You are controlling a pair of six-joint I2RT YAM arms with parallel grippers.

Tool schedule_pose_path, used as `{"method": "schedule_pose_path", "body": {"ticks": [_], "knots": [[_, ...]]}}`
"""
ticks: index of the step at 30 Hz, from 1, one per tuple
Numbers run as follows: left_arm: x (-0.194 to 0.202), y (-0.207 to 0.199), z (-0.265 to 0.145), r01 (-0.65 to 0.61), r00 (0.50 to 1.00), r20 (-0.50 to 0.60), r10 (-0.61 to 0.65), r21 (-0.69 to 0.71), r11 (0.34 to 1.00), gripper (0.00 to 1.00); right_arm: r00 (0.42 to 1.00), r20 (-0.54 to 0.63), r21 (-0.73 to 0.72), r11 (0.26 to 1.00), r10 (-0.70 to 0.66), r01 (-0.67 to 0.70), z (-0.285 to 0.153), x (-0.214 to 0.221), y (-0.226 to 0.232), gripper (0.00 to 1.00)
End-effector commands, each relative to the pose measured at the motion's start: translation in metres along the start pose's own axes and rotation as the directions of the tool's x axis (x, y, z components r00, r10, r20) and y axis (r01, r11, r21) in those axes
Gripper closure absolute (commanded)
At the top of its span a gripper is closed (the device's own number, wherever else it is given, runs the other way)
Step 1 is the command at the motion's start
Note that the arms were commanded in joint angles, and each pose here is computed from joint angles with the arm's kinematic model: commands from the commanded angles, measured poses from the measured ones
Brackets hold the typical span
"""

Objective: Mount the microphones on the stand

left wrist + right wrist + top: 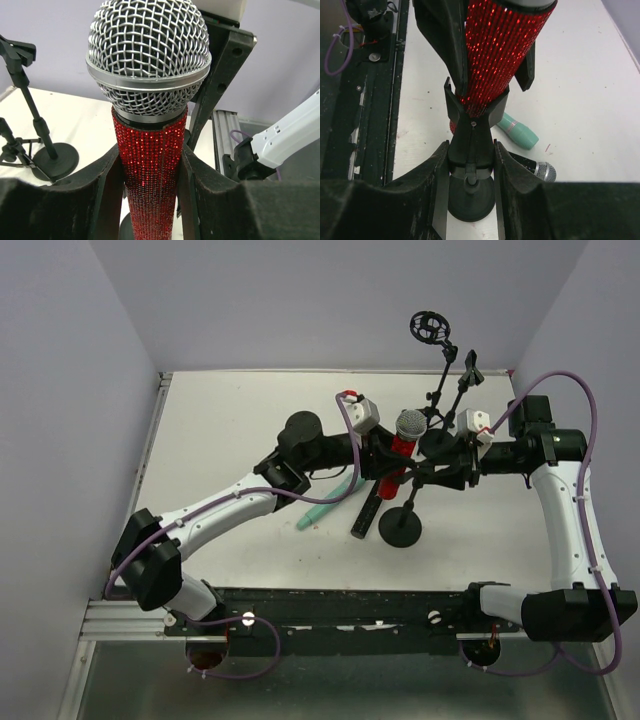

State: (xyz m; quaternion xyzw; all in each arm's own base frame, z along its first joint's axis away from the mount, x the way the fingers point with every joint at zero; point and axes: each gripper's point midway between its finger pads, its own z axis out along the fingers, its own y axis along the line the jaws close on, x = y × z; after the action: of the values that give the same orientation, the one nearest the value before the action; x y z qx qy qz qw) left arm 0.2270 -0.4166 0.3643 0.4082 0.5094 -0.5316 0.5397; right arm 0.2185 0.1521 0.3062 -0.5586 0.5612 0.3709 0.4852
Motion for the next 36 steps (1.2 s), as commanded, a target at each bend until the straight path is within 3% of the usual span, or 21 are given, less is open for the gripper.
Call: {"method": "schedule_pose_path", "body": {"ticks": [1,9,16,19,26,32,34,36], "knots": [[-0.008,-0.008,0.007,-0.014,0.996,0.085,0.011,0.038,0.999,1.00,0.996,0.014,-0.035,0.995,0.089,-0.088,0.002,0.001,0.018,0.82],[-0.019,-0.009,0.008,-0.034,0.980,0.198,0.035,-0.005,0.999,1.00,0.994,0.019,-0.041,0.994,0.107,-0.106,0.003,0.003,0.019,0.82],[-0.020,-0.010,0.013,-0.034,0.972,0.232,0.035,-0.009,0.999,1.00,0.993,0.017,-0.042,0.992,0.121,-0.120,0.003,0.004,0.019,0.81],[-0.019,-0.010,0.012,-0.028,0.970,0.242,0.030,-0.012,1.000,1.00,0.992,0.016,-0.043,0.991,0.127,-0.126,0.003,0.005,0.020,0.71],[-0.019,-0.009,0.008,-0.020,0.966,0.256,0.025,-0.025,1.000,1.00,0.992,0.025,-0.045,0.991,0.127,-0.126,0.003,0.003,0.022,0.31],[-0.019,-0.009,0.006,-0.014,0.965,0.261,0.022,-0.032,0.999,0.99,0.991,0.034,-0.048,0.990,0.132,-0.130,0.004,0.002,0.023,0.13],[-0.018,-0.008,0.005,-0.006,0.965,0.262,0.016,-0.039,0.999,0.91,0.991,0.036,-0.046,0.991,0.126,-0.124,0.003,0.000,0.023,0.10],[-0.019,-0.008,0.003,-0.001,0.964,0.267,0.013,-0.045,0.999,0.74,0.991,0.036,-0.046,0.991,0.129,-0.127,0.003,0.000,0.024,0.07]]}}
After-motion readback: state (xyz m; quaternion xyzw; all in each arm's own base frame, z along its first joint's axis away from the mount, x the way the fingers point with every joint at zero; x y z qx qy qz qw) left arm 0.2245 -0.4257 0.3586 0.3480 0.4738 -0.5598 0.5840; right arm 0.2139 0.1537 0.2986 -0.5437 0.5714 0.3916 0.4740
